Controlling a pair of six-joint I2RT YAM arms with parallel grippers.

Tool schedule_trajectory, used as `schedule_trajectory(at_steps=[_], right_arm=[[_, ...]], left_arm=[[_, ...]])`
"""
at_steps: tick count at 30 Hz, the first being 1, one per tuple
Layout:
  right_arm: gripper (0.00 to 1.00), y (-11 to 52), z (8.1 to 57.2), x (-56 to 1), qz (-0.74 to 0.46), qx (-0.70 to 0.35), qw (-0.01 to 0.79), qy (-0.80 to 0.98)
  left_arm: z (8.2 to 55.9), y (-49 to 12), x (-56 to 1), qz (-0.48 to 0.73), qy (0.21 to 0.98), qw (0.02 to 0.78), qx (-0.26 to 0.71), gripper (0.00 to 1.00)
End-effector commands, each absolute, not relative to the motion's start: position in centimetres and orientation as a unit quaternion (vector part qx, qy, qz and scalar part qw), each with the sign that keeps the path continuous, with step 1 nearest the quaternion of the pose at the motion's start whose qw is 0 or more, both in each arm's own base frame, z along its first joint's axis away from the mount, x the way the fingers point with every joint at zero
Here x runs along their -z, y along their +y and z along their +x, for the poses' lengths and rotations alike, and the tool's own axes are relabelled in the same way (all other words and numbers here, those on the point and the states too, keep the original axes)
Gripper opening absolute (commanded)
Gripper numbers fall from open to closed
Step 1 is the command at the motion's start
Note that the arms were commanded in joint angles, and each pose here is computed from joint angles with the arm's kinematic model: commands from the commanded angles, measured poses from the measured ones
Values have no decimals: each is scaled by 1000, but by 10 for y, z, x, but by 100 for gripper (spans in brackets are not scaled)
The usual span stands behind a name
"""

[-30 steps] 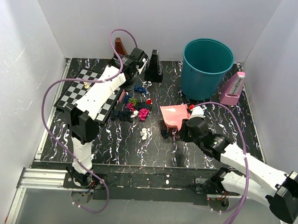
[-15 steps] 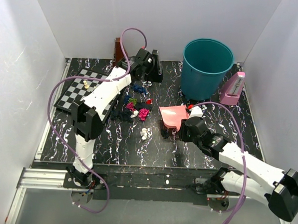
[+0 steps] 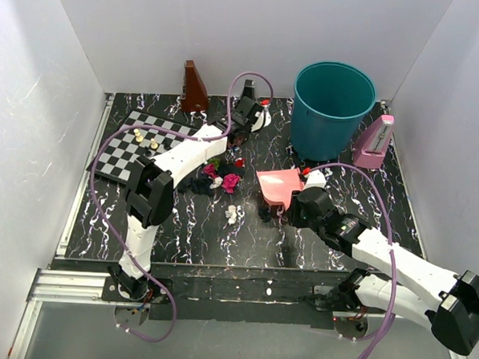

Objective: Sweep away the paper scraps from the table

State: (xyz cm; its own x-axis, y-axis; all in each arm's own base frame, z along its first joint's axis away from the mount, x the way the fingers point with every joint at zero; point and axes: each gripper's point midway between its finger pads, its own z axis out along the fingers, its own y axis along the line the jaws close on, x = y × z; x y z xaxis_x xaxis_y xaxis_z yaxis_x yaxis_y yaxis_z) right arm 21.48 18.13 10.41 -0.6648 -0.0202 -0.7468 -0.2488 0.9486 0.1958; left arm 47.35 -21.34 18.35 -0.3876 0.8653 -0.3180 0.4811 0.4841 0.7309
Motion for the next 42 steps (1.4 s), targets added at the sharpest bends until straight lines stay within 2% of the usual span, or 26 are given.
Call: schedule_trajectory(at_steps=[1, 8, 12, 16, 21, 27, 35, 42], right_arm=[[7, 185, 227, -134, -62, -157, 441, 882], [7, 181, 223, -136, -62, -158, 439, 882], [7, 176, 217, -138, -63, -157, 434, 885], [7, 169, 206, -136, -65, -151, 414, 895], [7, 167, 185, -121, -84, -144, 352, 921], [1, 154, 157, -110, -107, -85, 236, 962], [1, 147, 147, -143, -98, -96, 241, 961], [1, 142, 112, -152, -126, -94, 156, 975]], left_arm=[[480, -234, -172, 482, 761, 344, -267, 0], [463, -223, -135, 505, 773, 265, -278, 0], [442, -228, -122, 518, 788, 232, -238, 0], [402, -240, -128, 530, 813, 182, -160, 0], [364, -268, -159, 534, 820, 196, -64, 0], [384, -249, -193, 497, 816, 253, -152, 0], [413, -245, -212, 462, 803, 310, -214, 0], [419, -253, -201, 468, 802, 304, -213, 0]])
